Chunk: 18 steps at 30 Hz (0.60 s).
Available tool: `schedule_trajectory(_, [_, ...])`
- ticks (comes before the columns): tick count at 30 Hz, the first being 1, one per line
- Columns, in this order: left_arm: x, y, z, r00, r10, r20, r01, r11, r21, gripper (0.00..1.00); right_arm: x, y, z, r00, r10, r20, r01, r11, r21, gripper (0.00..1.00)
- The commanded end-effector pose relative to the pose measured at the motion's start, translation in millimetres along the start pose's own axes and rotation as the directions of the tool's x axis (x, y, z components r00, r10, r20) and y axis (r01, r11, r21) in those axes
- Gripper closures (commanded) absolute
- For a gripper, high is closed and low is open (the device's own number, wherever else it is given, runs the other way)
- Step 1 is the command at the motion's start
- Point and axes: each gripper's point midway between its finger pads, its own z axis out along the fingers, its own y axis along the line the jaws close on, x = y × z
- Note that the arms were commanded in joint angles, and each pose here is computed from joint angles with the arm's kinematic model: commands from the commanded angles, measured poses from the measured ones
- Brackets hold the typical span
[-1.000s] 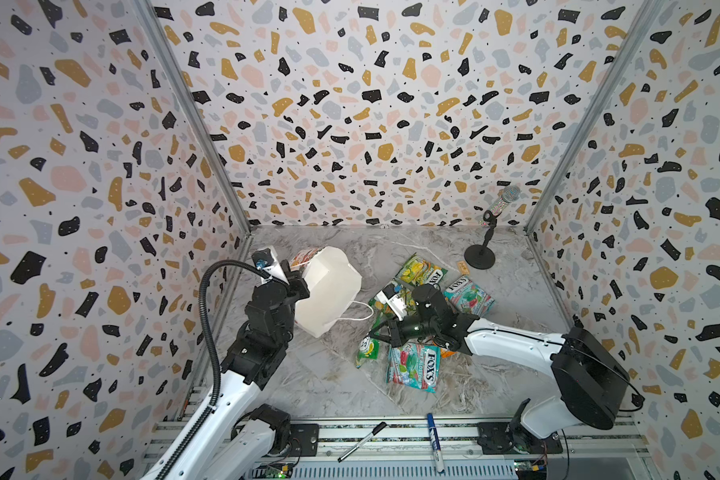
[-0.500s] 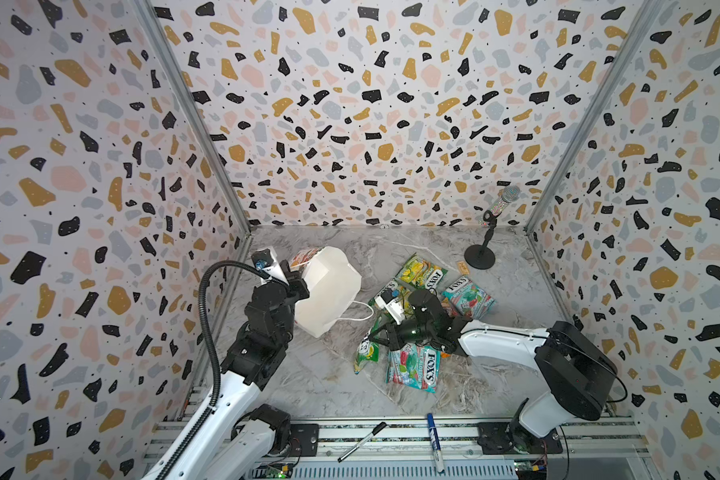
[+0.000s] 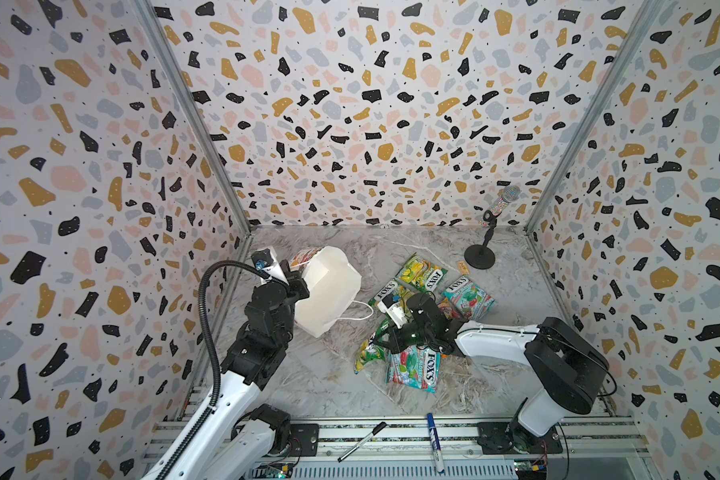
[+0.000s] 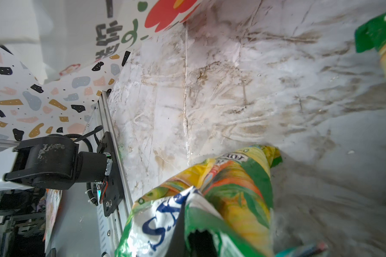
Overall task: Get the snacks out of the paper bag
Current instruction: 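Lower the Spring Tea packet onto the table nearer the robot and release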
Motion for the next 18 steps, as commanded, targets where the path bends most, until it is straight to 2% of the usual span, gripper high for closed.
schedule_trajectory(1, [-7.3,2.5,-0.8,0.999,-0.016,0.034,0.017,1.000,-0.009,1.00,10.6,5.4,11.3,0.999,0.035,-0.030,-0.037,0.998,-0.052,1.00])
schedule_trajectory(8, [-6.9,3.5,-1.0,0.999,-0.015,0.034,0.015,1.000,-0.015,1.00,-2.9,34.4,32.2,0.999,0.031,-0.012,-0.033,0.987,-0.156,1.00])
schedule_trajectory(18, [-7.8,2.6,-1.5,0.999,-0.017,0.036,0.017,1.000,-0.007,1.00,6.4,-0.7,24.3,0.998,0.056,-0.018,-0.056,0.998,0.009,1.00])
